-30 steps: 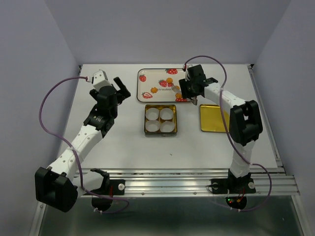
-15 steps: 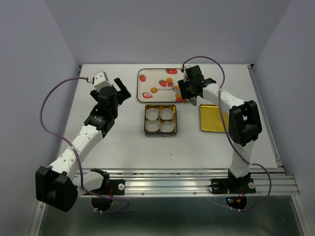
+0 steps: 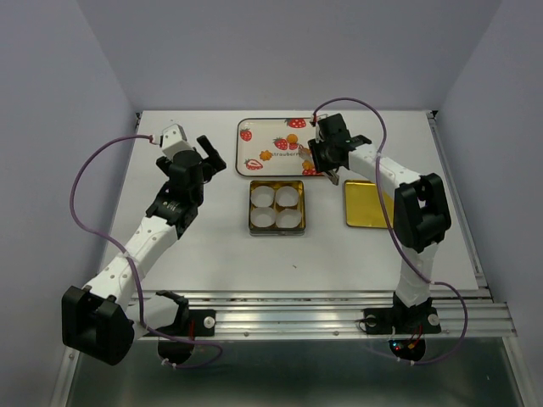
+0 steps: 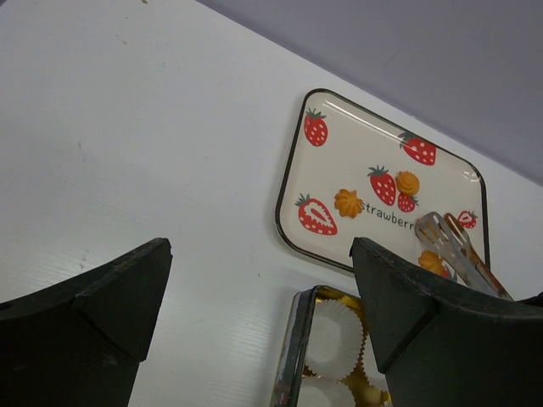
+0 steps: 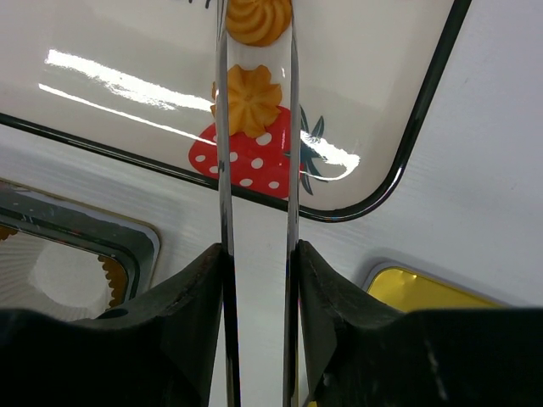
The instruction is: Pack the cookies
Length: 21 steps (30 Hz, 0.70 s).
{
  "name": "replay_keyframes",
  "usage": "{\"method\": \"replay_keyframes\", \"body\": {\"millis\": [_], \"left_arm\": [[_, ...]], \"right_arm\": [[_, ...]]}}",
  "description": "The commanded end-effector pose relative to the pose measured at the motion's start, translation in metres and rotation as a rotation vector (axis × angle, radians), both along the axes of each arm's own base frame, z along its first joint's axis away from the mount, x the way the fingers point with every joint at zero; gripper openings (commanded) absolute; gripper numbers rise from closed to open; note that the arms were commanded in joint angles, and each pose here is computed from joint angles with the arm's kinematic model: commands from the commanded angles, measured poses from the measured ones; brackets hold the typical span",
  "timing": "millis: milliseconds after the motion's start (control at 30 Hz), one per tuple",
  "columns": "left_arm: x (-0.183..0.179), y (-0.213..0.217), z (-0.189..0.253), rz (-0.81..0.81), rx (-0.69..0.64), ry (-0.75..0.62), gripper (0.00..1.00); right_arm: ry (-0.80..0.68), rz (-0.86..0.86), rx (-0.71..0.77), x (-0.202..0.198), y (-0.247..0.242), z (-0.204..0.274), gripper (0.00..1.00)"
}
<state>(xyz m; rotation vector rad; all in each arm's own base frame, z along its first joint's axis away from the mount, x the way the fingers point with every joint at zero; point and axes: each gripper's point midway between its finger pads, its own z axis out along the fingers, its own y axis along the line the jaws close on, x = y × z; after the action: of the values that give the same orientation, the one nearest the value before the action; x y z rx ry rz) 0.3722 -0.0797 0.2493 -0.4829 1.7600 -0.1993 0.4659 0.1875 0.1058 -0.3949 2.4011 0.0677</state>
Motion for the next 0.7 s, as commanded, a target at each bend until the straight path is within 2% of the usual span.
{"method": "replay_keyframes", "body": {"millis": [0,200,333,533,667], "left_arm": [[0.001,0.003,0.010,0.011,-0.022,-0.047,0.99],[0.000,0.001,0.011,0.002,-0.025,-0.049,0.99],[-0.001,-0.001,0.011,-0.008,-0.029,-0.048,0.99],[-0.002,-0.002,0.009,-0.017,-0.030,-0.043,0.99],[-0.002,-0.005,0.005,-0.031,-0.034,-0.035,0.99]], "right_arm": [[-0.112,-0.003,0.035,0.015,0.007,0.047,0.38],[-0.199,0.017,0.102,0.015,0.014,0.087,0.37],[-0.206,0.034,0.126,0.002,0.013,0.093,0.37],[-0.178,0.074,0.145,-0.034,0.023,0.090,0.34],[-0.163,0.142,0.193,-0.073,0.041,0.097,0.35]]}}
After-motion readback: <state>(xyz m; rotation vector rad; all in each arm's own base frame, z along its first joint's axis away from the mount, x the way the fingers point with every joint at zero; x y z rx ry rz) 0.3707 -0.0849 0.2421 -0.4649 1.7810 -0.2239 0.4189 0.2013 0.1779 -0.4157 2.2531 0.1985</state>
